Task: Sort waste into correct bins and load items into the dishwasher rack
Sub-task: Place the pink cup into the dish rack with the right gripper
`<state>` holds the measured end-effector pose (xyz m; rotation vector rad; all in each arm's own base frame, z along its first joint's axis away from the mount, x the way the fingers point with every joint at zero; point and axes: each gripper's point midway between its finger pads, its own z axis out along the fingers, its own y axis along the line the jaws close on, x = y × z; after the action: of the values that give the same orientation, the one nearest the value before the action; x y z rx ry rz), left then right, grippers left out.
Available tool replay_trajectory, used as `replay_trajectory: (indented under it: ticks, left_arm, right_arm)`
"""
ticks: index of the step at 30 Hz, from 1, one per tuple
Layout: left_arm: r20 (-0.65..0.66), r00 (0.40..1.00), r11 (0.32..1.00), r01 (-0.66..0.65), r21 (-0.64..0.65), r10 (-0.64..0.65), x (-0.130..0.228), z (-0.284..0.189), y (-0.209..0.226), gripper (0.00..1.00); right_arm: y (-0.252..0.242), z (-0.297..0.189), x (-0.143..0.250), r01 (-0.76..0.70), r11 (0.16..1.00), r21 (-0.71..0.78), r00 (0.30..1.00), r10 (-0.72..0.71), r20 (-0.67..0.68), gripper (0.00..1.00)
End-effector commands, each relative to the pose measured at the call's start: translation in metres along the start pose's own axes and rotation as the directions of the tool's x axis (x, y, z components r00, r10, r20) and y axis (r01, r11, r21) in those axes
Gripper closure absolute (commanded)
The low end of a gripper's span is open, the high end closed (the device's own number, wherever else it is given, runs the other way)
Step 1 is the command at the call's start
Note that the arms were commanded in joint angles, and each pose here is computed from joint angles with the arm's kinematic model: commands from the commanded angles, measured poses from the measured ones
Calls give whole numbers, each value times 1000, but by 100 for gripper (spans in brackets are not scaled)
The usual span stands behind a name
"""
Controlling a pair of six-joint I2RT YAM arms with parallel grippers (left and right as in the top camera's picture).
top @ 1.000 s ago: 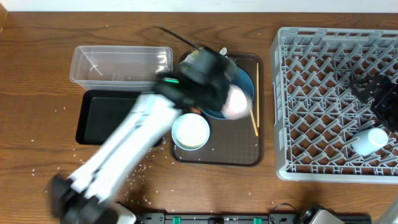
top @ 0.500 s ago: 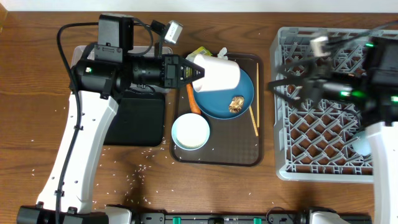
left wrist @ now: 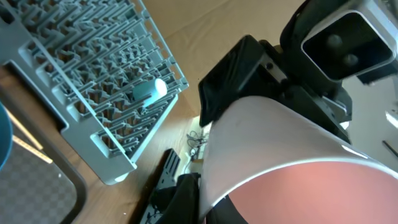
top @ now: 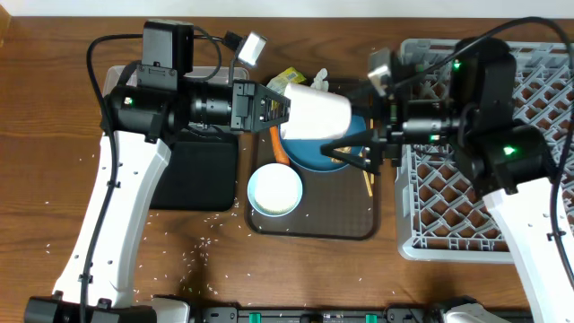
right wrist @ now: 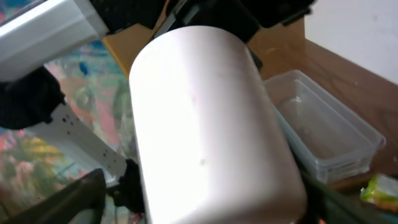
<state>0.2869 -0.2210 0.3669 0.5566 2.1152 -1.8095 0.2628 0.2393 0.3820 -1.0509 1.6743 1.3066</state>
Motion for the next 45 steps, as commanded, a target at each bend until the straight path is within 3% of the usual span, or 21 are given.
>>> replay_trajectory:
  ticks: [1, 2, 4, 6, 7, 11, 16, 19, 21, 25, 31, 36, 39, 45]
  left_arm:
    - [-8, 1000, 1000, -4, 28, 4, 2, 0, -5, 94]
    - [-8, 1000, 1000, -4, 27, 4, 2, 0, -4, 94]
    - [-6, 1000, 1000, -4, 21, 4, 1, 0, -3, 91]
    - [3, 1000, 1000, -4, -13, 4, 0, 0, 2, 49]
    - [11, 1000, 999, -4, -36, 5, -1, 0, 7, 42]
    - [51, 999, 984, 0, -177, 9, -9, -3, 31, 23]
    - [75, 997, 964, 6, -264, 15, -13, -7, 46, 15]
    - [78, 997, 961, 8, -275, 14, -13, -8, 48, 15]
    - [78, 997, 961, 8, -277, 15, -13, -8, 48, 15]
    - [78, 997, 961, 8, -277, 15, -13, -8, 48, 14]
    - [79, 997, 961, 7, -278, 15, -13, -8, 48, 14]
    - [78, 997, 961, 8, -278, 14, -13, -8, 48, 14]
    - [78, 997, 961, 9, -278, 13, -13, -8, 48, 14]
    - [77, 997, 960, 15, -278, 7, -12, -8, 48, 14]
  right_arm:
    - [5, 7, -3, 23, 1000, -5, 1000, -23, -4, 26]
    - [5, 7, -4, 24, 1000, -5, 1000, -24, -4, 29]
    - [5, 5, -4, 21, 1000, 0, 1000, -21, -3, 44]
    - [3, -1, -4, 14, 1000, 19, 1000, -14, 2, 48]
    - [1, -6, -5, 11, 999, 36, 1000, -11, 7, 48]
    - [-12, -40, -6, -36, 987, 157, 999, 31, 38, 42]
    - [-48, -112, 8, -200, 884, 423, 979, 163, 123, 48]
    - [-78, -171, 36, -337, 693, 637, 941, 275, 199, 48]
    - [-92, -216, 60, -419, 519, 745, 901, 341, 269, 49]
    - [-99, -285, 99, -498, 209, 842, 829, 401, 390, 50]
    - [-94, -380, 143, -558, -285, 780, 700, 344, 626, 52]
    - [-76, -434, 191, -579, -633, 513, 508, 211, 835, 56]
    - [-72, -451, 212, -583, -710, 395, 424, 149, 893, 52]
    - [-76, -476, 244, -603, -760, 245, 296, 72, 952, 50]
